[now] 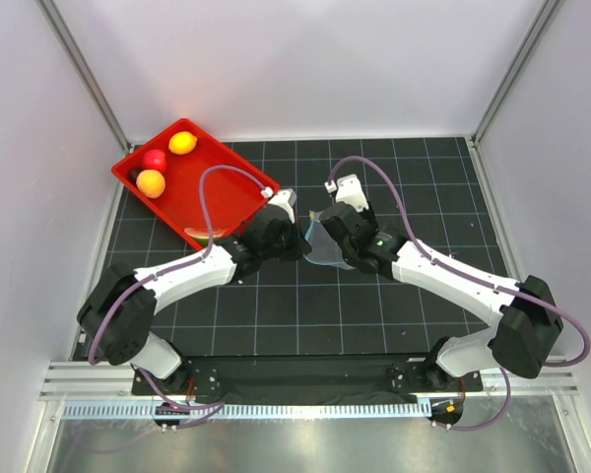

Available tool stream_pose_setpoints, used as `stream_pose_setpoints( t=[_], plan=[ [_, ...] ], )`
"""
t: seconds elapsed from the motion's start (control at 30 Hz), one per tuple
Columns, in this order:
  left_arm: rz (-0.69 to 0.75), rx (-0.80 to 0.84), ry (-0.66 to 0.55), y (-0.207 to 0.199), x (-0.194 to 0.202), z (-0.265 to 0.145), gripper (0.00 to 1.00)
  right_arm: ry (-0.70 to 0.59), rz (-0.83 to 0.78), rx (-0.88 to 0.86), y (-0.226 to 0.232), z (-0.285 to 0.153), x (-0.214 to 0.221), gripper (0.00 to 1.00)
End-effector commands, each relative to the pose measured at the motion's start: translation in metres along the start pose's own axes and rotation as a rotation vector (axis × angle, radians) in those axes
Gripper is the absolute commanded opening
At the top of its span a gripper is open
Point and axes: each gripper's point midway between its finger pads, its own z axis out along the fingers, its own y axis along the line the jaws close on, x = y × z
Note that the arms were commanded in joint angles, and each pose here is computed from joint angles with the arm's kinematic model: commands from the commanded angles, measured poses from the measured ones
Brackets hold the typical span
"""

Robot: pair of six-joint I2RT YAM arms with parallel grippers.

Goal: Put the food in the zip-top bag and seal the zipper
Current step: Open the zipper of the food storage bag at the center of the board.

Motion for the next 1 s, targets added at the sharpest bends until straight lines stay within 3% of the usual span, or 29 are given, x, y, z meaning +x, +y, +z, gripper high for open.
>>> stream_pose_setpoints(
  t=[0.0, 0.07, 0.17, 0.27, 0.37, 0.53, 0.7, 0.97],
  plan=[
    [0.029, 0.052, -0.022, -0.019, -0.018, -0.012, 0.0, -0.046, 0.038, 0.032, -0.009, -0.003, -0.018, 0.4],
    [0.029, 0.051, -0.021, -0.019, -0.018, -0.011, 0.0, -0.044, 0.043, 0.014, -0.007, -0.004, -0.019, 0.18],
    [0.032, 0.045, -0.018, -0.017, -0.017, -0.01, 0.0, -0.046, 0.046, -0.049, 0.0, -0.008, -0.019, 0.01],
    [0.038, 0.037, -0.015, -0.016, -0.017, -0.006, 0.07, -0.053, 0.056, -0.071, 0.0, -0.012, -0.021, 0.01],
    [0.058, 0.0, -0.033, -0.011, -0.022, -0.003, 0.31, -0.049, 0.056, -0.028, -0.007, -0.011, -0.02, 0.01],
    [0.094, -0.063, -0.084, -0.003, -0.037, -0.009, 0.51, -0.025, 0.044, 0.06, -0.02, -0.01, -0.019, 0.01],
    [0.115, -0.132, -0.048, 0.012, -0.03, -0.001, 0.49, -0.036, 0.07, 0.074, -0.028, -0.017, -0.023, 0.01],
    [0.124, -0.182, -0.023, 0.026, -0.02, 0.01, 0.32, -0.054, 0.1, 0.14, -0.051, -0.026, -0.03, 0.01]
  ],
)
